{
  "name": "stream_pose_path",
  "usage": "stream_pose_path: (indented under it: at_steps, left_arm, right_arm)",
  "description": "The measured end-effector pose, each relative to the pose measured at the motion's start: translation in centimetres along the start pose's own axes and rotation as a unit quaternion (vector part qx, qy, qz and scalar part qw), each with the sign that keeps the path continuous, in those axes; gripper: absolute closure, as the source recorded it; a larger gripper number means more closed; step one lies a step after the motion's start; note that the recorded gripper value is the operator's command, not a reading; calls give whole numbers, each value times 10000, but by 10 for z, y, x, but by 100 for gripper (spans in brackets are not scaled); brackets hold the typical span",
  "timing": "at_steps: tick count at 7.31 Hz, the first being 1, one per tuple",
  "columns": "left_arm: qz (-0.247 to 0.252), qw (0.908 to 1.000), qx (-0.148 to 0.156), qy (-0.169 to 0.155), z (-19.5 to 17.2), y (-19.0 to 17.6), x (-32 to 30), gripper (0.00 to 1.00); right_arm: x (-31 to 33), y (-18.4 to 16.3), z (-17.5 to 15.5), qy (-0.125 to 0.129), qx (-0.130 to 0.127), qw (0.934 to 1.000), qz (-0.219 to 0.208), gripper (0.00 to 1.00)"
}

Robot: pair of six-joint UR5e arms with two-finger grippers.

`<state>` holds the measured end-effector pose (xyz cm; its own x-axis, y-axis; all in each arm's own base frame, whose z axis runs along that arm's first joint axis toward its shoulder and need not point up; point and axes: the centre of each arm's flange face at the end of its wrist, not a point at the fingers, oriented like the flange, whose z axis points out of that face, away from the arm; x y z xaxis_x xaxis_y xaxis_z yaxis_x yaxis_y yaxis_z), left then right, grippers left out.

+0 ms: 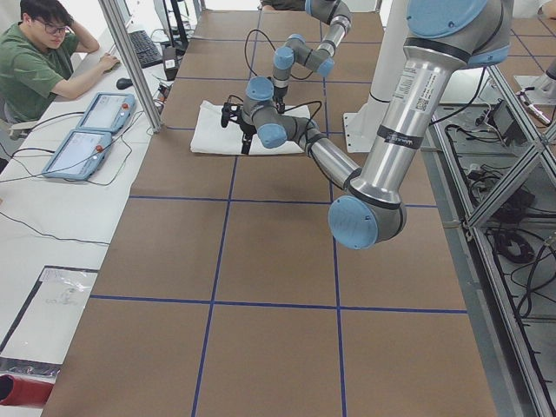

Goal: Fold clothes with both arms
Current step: 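Move the right gripper back over the middle of the shirt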

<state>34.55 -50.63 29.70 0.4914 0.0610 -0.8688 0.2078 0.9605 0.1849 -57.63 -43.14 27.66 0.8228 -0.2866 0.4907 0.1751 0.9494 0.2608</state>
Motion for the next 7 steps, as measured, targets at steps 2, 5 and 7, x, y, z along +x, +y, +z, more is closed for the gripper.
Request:
stream_pose_path:
  at_steps: [2,5,7]
  left_arm:
    - [-5,10000,-6,-9,2,0,0,0]
    - [-20,10000,-12,-2,2,0,1,0]
    - [-21,10000,-11,6,2,0,2,0]
  right_arm:
    - [10,-6,0,56,-10,10000,53,0]
    - [52,-5,12,208,-72,9996,179,0]
    - [86,6,2,204,-41,9996,176,0]
